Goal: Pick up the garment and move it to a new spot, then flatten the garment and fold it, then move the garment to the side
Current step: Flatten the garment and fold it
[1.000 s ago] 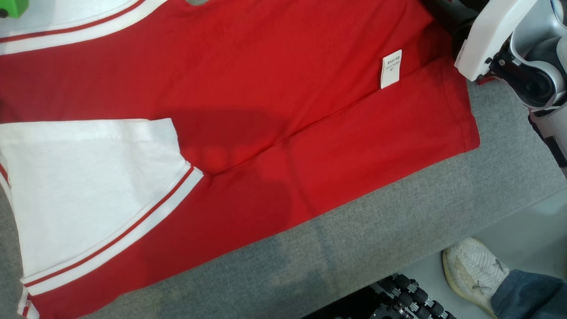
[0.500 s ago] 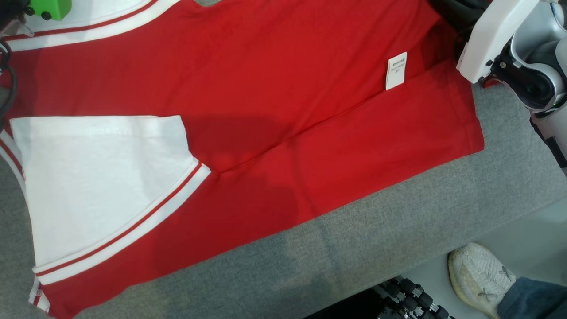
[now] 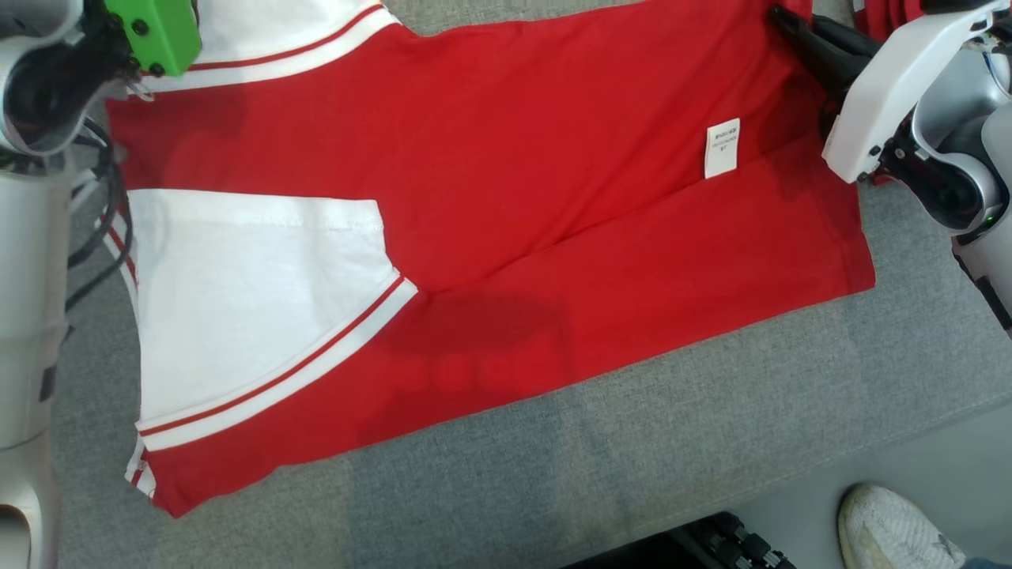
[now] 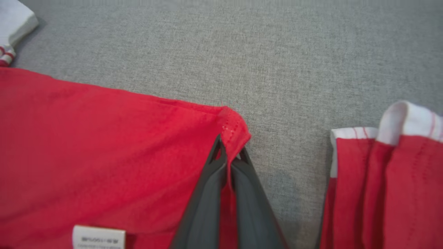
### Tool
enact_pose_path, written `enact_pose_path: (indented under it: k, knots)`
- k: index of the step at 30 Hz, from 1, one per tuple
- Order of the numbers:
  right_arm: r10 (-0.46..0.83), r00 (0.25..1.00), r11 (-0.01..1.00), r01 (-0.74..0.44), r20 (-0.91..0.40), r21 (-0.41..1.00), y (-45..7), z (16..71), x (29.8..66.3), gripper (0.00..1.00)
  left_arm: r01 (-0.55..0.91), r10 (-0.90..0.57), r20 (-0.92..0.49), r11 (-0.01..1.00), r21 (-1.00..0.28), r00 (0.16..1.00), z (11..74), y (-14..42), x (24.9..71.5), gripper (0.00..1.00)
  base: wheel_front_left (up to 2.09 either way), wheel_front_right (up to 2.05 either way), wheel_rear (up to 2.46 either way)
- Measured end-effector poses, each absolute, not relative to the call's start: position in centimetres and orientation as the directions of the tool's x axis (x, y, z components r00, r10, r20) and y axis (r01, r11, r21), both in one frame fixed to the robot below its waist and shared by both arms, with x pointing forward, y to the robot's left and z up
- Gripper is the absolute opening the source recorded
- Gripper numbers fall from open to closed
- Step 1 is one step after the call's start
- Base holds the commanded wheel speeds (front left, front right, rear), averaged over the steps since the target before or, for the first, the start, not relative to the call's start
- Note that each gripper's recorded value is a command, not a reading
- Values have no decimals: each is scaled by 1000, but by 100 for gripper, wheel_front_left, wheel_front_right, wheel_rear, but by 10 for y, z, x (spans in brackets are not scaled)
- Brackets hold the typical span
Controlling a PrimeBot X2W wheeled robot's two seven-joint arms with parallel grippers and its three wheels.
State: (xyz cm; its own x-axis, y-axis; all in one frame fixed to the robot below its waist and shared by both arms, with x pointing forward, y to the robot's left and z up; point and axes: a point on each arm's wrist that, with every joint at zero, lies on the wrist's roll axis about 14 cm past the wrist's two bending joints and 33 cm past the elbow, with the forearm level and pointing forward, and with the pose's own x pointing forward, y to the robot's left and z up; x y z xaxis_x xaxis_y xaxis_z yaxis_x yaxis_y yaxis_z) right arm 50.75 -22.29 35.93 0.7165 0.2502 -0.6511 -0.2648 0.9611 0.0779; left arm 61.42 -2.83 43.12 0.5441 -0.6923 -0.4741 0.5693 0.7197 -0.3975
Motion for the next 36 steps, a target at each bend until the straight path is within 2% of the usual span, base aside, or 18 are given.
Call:
enact_pose_path:
  k: [10,18,28,36]
  knots:
    - [284,762,954,-284,-582,93,-211,384,491,0,593,-744,-351,667,-452,569,488,-26,580,0,0,0,0]
    - [293,777,952,-289,-557,99,-210,395,470,0,648,-793,-254,602,-467,554,533,-33,543,0,0,0,0]
    - [305,797,949,-299,-521,98,-209,402,459,0,653,-788,-252,610,-449,562,540,-17,503,0,0,0,0]
    - [291,793,953,-291,-535,86,-219,392,451,0,603,-771,-237,618,-504,591,535,-4,483,0,0,0,0]
